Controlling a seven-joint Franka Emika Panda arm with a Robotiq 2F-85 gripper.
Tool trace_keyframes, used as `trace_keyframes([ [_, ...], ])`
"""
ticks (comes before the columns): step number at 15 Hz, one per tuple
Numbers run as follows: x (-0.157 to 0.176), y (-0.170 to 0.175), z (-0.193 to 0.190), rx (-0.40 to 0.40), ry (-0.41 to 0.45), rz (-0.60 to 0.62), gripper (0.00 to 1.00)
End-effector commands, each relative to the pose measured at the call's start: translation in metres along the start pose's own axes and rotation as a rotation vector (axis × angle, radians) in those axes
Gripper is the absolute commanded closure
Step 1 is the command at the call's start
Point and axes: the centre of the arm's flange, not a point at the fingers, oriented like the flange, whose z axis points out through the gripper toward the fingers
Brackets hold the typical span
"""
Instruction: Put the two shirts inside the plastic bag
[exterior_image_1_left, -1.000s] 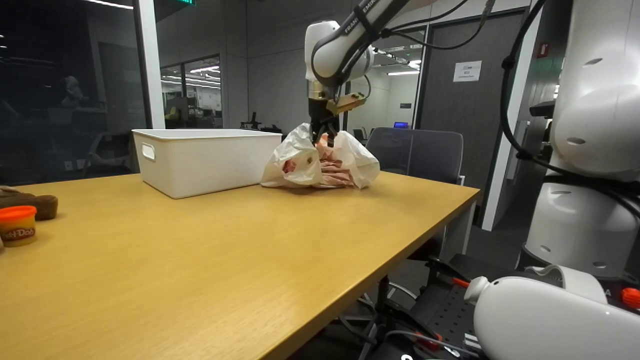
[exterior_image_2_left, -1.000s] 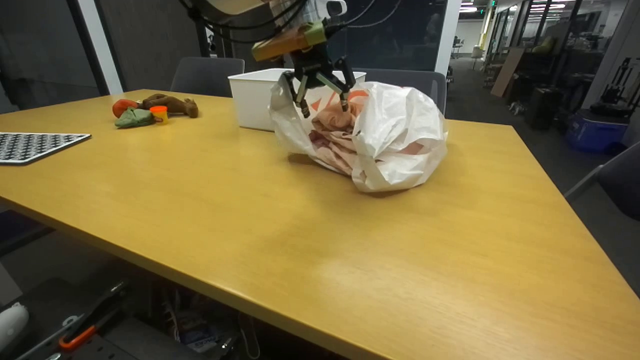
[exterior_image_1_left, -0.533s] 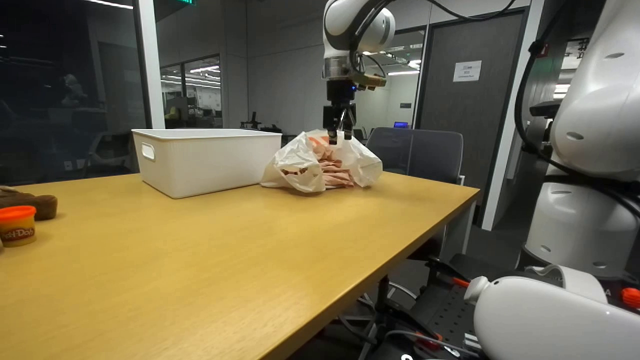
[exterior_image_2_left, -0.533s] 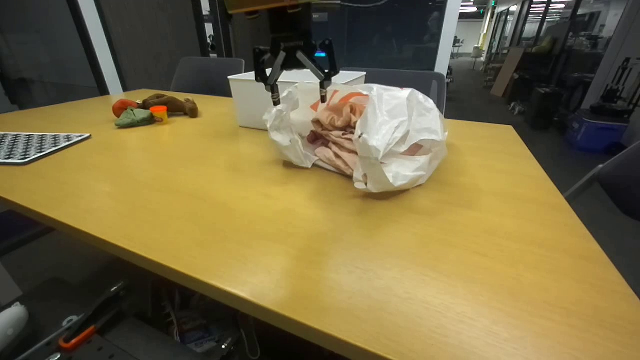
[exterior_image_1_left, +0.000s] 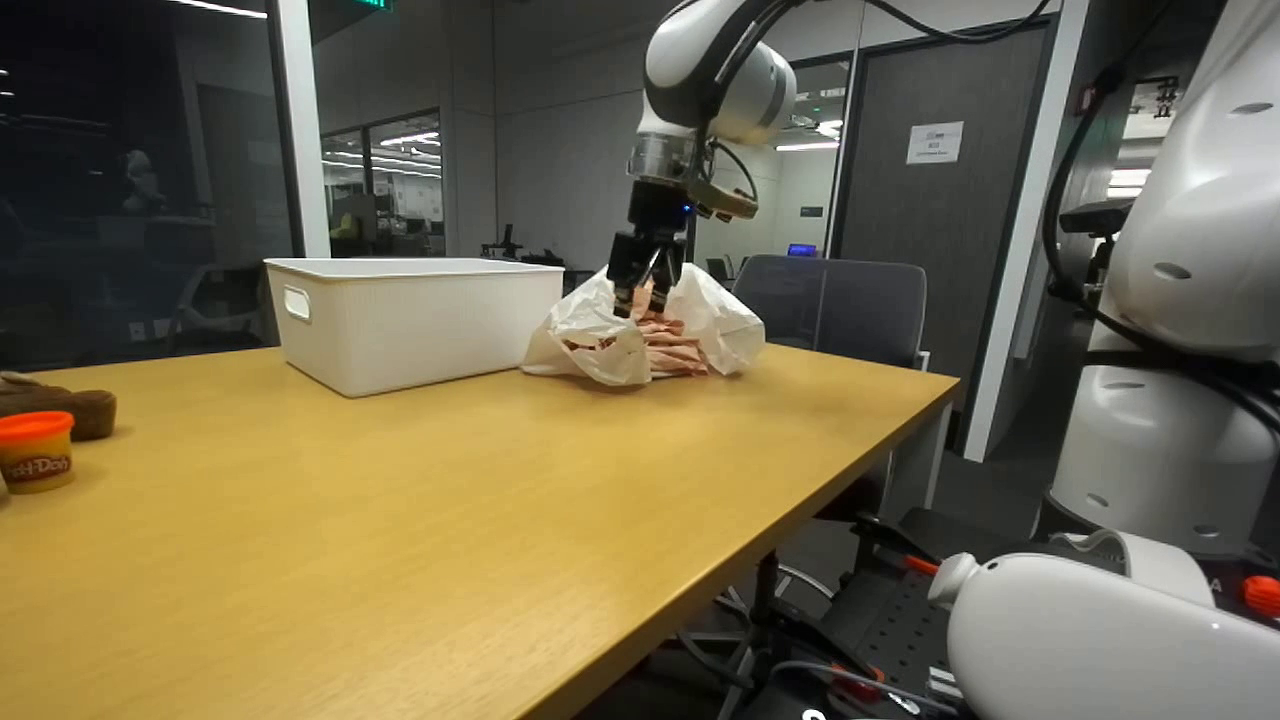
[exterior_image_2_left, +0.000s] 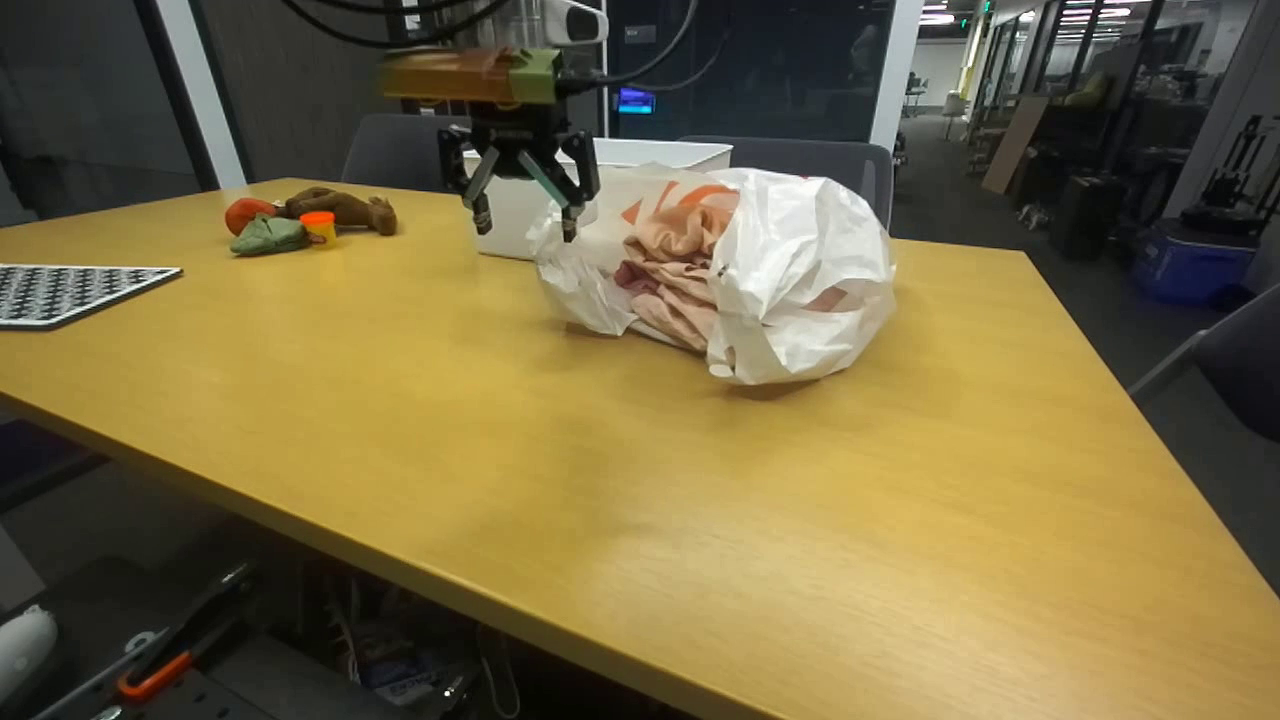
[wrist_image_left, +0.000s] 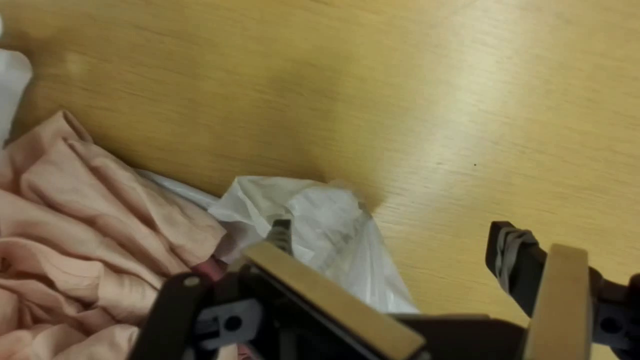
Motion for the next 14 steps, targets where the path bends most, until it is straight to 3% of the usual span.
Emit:
trace_keyframes([
  [1,0.000,-0.006,0.023,-0.055,0.117,0.030,0.00],
  [5,0.005,0.003,0.041,-0.105,0.153,0.015,0.00],
  [6,0.006,0.005,0.044,-0.118,0.162,0.007,0.25],
  [8,0.006,0.007,0.046,-0.132,0.183,-0.001,0.32],
  [14,0.005,0.010,0.042,-0.182,0.197,-0.002,0.79],
])
